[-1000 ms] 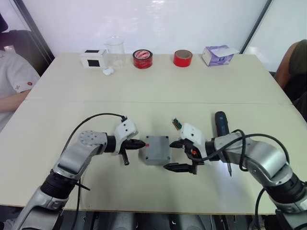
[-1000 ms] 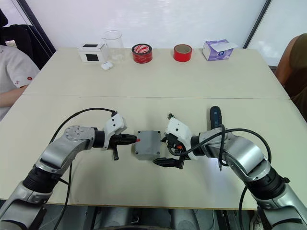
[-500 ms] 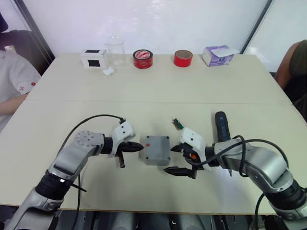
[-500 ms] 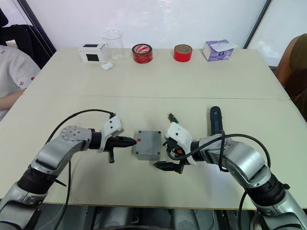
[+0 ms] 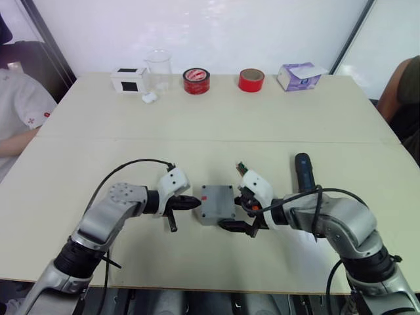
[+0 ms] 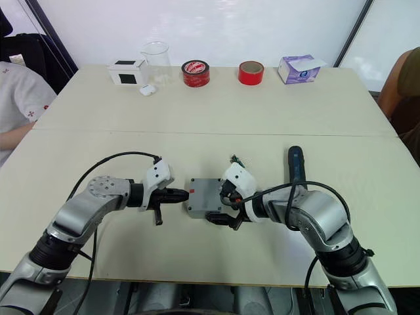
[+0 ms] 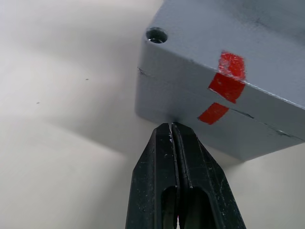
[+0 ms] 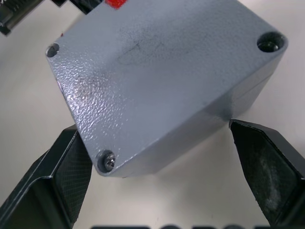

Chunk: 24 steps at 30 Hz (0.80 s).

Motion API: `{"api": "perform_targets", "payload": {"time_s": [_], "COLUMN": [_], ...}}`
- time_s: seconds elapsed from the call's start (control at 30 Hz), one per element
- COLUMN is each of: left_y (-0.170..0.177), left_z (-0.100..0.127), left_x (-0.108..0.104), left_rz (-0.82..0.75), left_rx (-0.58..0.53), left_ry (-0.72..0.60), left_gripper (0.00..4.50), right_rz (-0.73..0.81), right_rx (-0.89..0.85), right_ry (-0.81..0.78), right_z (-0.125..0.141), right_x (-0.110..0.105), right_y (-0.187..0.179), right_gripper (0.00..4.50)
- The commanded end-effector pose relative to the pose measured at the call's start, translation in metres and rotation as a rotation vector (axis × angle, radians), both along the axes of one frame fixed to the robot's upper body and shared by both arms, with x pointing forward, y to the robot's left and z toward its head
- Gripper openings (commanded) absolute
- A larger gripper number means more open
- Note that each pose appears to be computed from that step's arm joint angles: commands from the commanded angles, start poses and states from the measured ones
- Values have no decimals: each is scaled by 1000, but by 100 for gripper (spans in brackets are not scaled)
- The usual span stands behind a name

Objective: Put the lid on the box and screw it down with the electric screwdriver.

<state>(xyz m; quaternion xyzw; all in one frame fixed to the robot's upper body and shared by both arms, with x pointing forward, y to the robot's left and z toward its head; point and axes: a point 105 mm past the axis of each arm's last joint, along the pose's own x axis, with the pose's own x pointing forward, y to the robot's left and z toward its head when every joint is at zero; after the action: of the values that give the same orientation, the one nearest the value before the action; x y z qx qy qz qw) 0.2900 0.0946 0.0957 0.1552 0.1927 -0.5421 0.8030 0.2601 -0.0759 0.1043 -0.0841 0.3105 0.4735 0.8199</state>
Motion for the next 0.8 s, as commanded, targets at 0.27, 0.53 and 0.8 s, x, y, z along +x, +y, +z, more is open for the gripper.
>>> {"api": "perform_targets", "payload": {"time_s": [0.27,0.53,0.8], "left_y": [-4,-4,6], "left_z": [15,18,29], "left_x": [8,9,8], "left_rz": [-16,-10,-20], "left_rx": [-21,-33,-29], "left_ry": [-72,-82,-89], "left_gripper": [0,0,0], "right_rz": [36,60,104], "right_rx": [87,72,48], "right_ry": [-48,-51,-208], "right_z": [21,27,60], "right_x": [2,-9,-20], "right_y": [16,10,-16], "right_gripper": [444,444,444]}}
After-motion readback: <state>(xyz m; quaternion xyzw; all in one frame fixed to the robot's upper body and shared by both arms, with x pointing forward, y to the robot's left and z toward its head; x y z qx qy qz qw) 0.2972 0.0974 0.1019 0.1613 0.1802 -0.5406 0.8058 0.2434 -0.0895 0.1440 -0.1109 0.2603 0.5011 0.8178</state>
